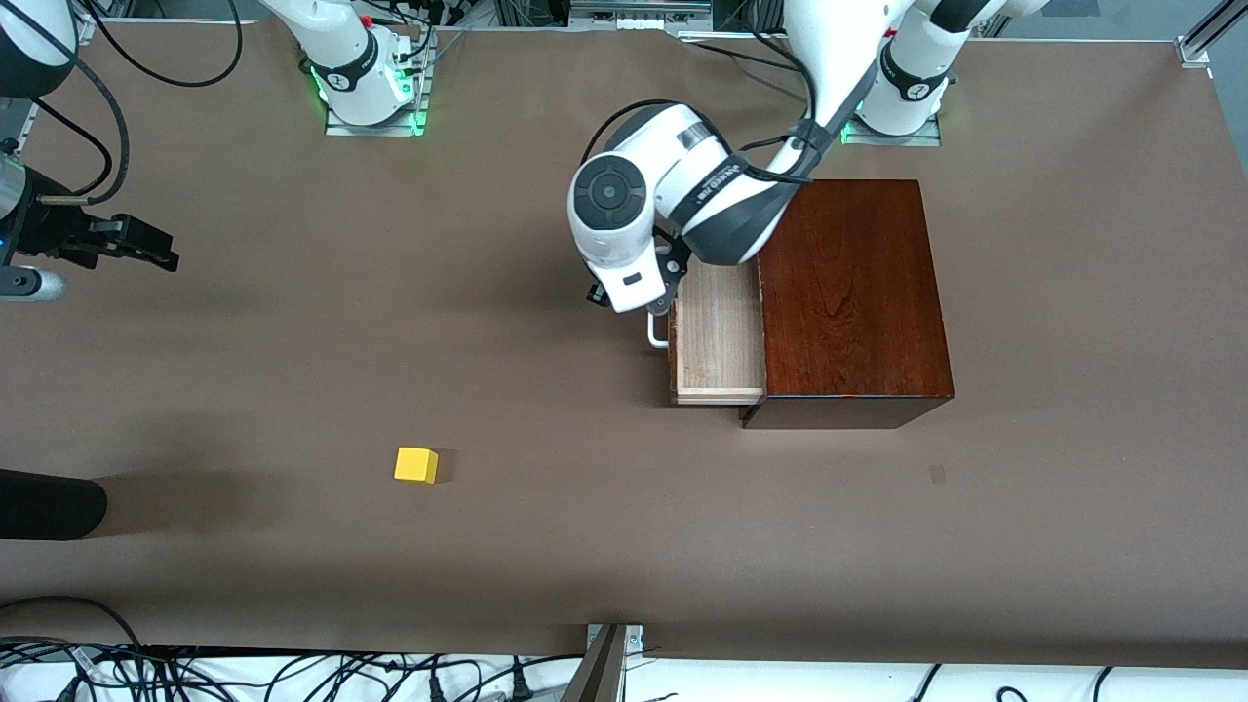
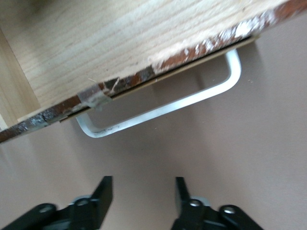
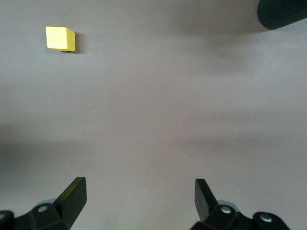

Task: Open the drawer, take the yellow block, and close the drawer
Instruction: 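Push the drawer shut into the box with the left gripper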

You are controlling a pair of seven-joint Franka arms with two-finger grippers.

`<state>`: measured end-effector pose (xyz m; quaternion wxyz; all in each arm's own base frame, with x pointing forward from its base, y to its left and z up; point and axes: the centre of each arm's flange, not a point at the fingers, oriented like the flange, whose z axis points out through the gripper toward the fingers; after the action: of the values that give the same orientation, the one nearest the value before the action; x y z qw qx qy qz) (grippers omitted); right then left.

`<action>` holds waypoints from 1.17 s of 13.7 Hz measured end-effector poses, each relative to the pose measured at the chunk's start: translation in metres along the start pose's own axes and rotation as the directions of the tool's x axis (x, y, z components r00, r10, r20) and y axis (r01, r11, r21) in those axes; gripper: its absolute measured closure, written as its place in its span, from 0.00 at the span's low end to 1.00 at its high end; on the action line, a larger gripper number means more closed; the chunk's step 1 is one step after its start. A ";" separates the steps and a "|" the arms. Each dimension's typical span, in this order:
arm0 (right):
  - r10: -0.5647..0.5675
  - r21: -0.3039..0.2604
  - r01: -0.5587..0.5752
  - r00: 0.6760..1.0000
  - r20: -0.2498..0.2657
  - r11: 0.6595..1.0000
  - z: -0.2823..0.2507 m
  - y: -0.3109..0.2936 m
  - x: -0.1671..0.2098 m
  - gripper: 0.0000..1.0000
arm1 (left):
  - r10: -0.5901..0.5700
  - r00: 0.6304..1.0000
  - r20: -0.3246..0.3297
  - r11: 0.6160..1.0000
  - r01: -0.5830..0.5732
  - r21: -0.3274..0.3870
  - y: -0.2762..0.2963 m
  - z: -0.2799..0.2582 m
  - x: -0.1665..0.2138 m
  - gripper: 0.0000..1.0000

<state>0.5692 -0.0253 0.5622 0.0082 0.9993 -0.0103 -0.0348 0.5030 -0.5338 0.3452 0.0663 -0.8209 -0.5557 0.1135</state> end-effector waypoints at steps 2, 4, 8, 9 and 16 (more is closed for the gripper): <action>0.008 0.000 -0.008 1.000 -0.011 1.000 -0.003 -0.001 -0.001 0.00 | 0.000 1.000 -0.009 1.000 0.001 0.014 0.002 0.012 -0.001 0.68; 0.031 0.000 -0.031 0.999 -0.013 1.000 -0.004 -0.007 -0.001 0.00 | -0.004 1.000 -0.015 1.000 0.004 0.030 0.004 0.023 0.001 0.89; 0.037 0.001 -0.037 0.999 -0.014 0.999 -0.004 -0.011 -0.001 0.00 | -0.014 0.999 -0.033 0.998 0.016 0.059 0.007 0.043 0.008 0.99; 0.040 0.001 -0.040 0.999 -0.014 0.999 -0.004 -0.011 -0.001 0.00 | -0.021 0.999 -0.049 0.998 0.024 0.060 0.009 0.046 0.015 0.99; 0.048 0.002 -0.048 0.999 -0.022 0.999 -0.005 -0.010 0.000 0.00 | -0.046 0.996 -0.083 0.995 0.053 0.080 0.018 0.046 0.049 0.99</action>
<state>0.5697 -0.0157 0.5672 0.0087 0.9991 -0.0341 -0.0234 0.5243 -0.4959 0.2907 0.1254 -0.8073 -0.5677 0.1015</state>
